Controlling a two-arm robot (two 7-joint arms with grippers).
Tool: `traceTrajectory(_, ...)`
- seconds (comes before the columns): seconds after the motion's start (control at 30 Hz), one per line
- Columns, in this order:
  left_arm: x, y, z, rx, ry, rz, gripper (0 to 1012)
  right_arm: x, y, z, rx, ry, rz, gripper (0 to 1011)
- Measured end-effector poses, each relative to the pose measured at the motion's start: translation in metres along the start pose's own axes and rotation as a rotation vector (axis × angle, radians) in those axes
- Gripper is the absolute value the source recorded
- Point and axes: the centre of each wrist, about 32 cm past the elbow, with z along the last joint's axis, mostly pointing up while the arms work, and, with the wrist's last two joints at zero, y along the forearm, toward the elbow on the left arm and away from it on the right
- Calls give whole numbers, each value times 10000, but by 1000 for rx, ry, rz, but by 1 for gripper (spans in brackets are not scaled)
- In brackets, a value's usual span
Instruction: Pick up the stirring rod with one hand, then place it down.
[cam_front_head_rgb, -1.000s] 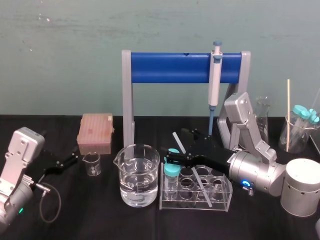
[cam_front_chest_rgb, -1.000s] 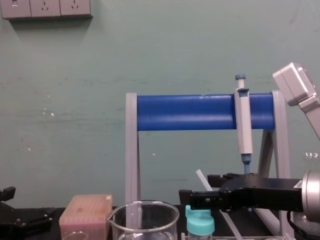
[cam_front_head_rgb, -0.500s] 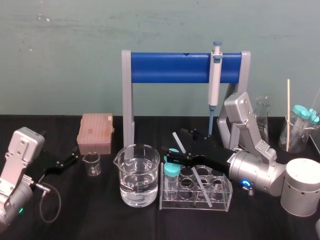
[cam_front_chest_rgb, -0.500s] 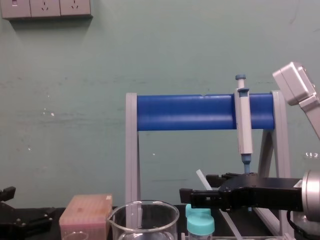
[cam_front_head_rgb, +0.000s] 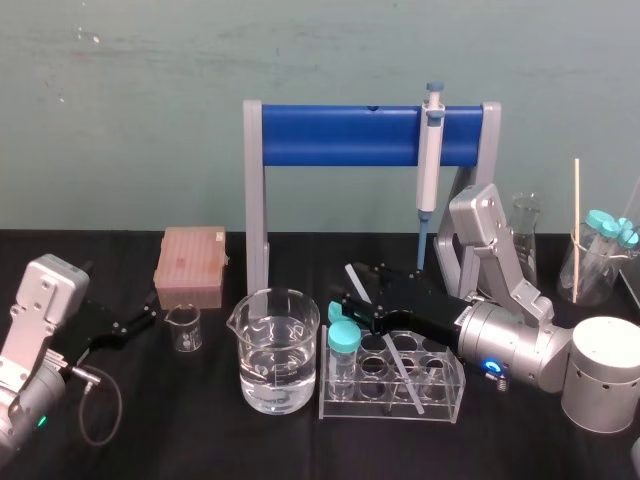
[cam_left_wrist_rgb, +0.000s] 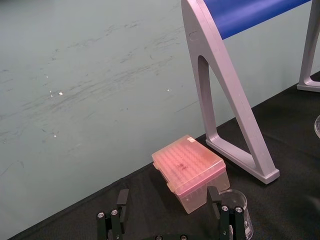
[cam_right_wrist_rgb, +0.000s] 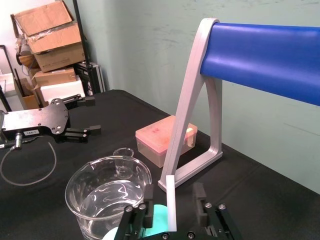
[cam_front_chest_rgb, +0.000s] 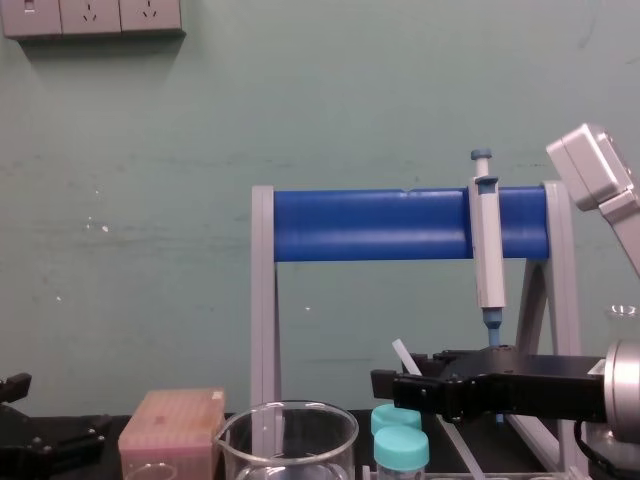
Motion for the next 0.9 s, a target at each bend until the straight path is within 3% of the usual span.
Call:
traceTrajectory(0.43, 0, 0, 0, 0, 0, 0, 1000, 0, 0, 0, 0, 0, 0, 103)
traceTrajectory(0.67, 0, 0, 0, 0, 0, 0, 1000, -2, 0, -4, 3, 0, -1, 68)
traceTrajectory(0.77, 0, 0, 0, 0, 0, 0, 1000, -13, -11, -30, 28, -3, -9, 67)
traceTrajectory(0.9, 0, 0, 0, 0, 0, 0, 1000, -34, -53, -78, 110, -18, -24, 67)
